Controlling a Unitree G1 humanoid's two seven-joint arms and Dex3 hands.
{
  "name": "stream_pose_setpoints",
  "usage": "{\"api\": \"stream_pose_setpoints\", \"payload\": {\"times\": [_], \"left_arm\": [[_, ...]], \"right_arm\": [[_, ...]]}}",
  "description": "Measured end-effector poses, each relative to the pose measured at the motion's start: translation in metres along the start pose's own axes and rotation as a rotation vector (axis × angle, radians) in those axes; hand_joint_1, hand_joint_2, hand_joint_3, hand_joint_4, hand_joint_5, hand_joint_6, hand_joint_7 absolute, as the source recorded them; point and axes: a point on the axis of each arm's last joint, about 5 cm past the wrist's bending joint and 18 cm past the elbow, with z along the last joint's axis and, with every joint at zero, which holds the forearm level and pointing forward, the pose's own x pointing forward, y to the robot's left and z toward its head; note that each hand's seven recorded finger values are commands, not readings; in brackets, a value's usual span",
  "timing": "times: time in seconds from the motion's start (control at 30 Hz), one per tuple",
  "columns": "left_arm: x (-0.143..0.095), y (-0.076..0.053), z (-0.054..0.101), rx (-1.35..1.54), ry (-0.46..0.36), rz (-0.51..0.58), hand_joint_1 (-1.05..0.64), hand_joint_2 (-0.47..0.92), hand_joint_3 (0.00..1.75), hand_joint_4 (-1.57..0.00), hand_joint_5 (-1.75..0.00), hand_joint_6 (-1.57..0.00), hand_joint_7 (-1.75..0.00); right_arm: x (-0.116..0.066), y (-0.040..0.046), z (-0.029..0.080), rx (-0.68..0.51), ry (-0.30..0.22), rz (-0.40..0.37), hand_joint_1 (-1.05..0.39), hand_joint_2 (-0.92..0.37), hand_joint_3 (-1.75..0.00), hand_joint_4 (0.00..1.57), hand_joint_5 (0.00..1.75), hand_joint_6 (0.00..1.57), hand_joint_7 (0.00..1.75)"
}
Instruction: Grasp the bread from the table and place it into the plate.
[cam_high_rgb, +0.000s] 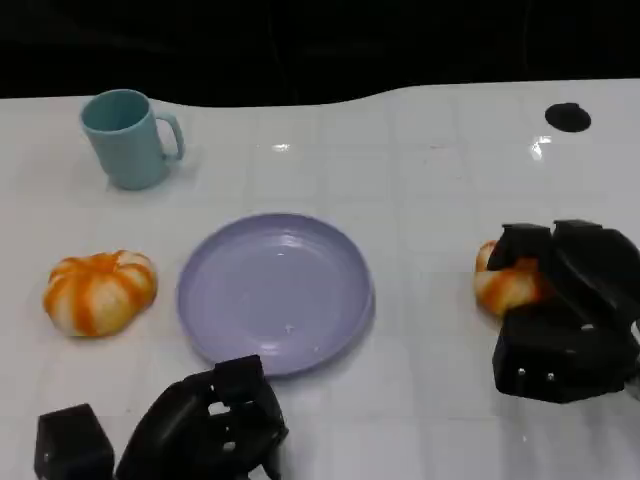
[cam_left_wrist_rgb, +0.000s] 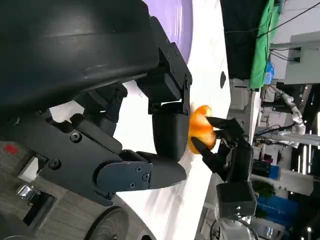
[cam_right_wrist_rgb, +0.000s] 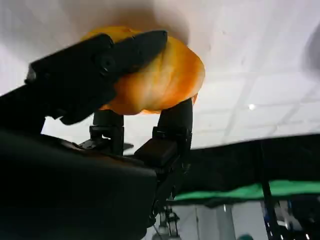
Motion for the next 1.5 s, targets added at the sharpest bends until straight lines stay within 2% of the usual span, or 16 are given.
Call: {"api": "stream_pose_setpoints", "payload": {"times": [0.17,0.37,0.53,0.7,0.8,1.1,1.17,1.27,1.5], "left_arm": [[0.001,-0.001,0.0,0.012,0.009,0.001,-0.52,0.7,0.58,-0.8,-1.75,-0.76,-1.4],[0.001,-0.001,0.0,0.018,0.002,0.001,-0.52,0.7,0.58,-0.8,-1.75,-0.76,-1.4],[0.001,-0.001,0.0,0.017,0.001,0.002,-0.53,0.69,0.59,-0.8,-1.75,-0.77,-1.39],[0.0,-0.001,0.0,0.019,-0.002,0.003,-0.54,0.7,0.59,-0.8,-1.75,-0.77,-1.39],[0.0,0.0,0.0,0.016,-0.006,0.007,-0.56,0.7,0.59,-0.8,-1.75,-0.78,-1.4],[-0.002,0.002,0.001,0.019,-0.002,0.01,-0.52,0.67,0.62,-0.8,-1.75,-0.77,-1.4],[-0.002,0.002,0.001,0.019,0.0,0.01,-0.52,0.67,0.63,-0.8,-1.75,-0.77,-1.4],[-0.003,0.003,0.001,0.017,0.0,0.012,-0.52,0.66,0.63,-0.8,-1.75,-0.77,-1.4],[-0.004,0.003,0.001,0.015,-0.001,0.011,-0.52,0.65,0.66,-0.81,-1.75,-0.77,-1.41]], "right_arm": [[0.002,0.0017,0.006,0.064,-0.03,-0.075,-0.06,-0.42,-1.09,0.94,1.75,0.75,1.67],[0.006,0.0034,0.017,0.139,-0.055,-0.128,-0.04,-0.39,-1.22,0.95,1.75,0.76,1.7],[0.01,-0.0035,0.029,0.206,-0.118,-0.19,-0.03,-0.3,-1.35,0.97,1.75,0.78,1.68],[0.01,-0.0035,0.045,0.272,-0.192,-0.206,0.01,-0.21,-1.47,1.01,1.75,0.83,1.67],[0.012,0.0002,0.06,0.326,-0.247,-0.21,-0.03,-0.18,-1.52,1.01,1.75,0.82,1.68],[0.022,0.0112,0.101,0.404,-0.349,-0.194,-0.04,-0.15,-1.55,1.04,1.75,0.86,1.6],[0.026,0.0125,0.11,0.41,-0.37,-0.189,-0.03,-0.14,-1.56,1.04,1.75,0.84,1.67],[0.029,0.017,0.12,0.417,-0.394,-0.174,-0.01,-0.14,-1.58,1.06,1.75,0.82,1.74],[0.033,0.031,0.137,0.433,-0.409,-0.133,-0.03,-0.18,-1.58,1.05,1.75,0.82,1.75]]}}
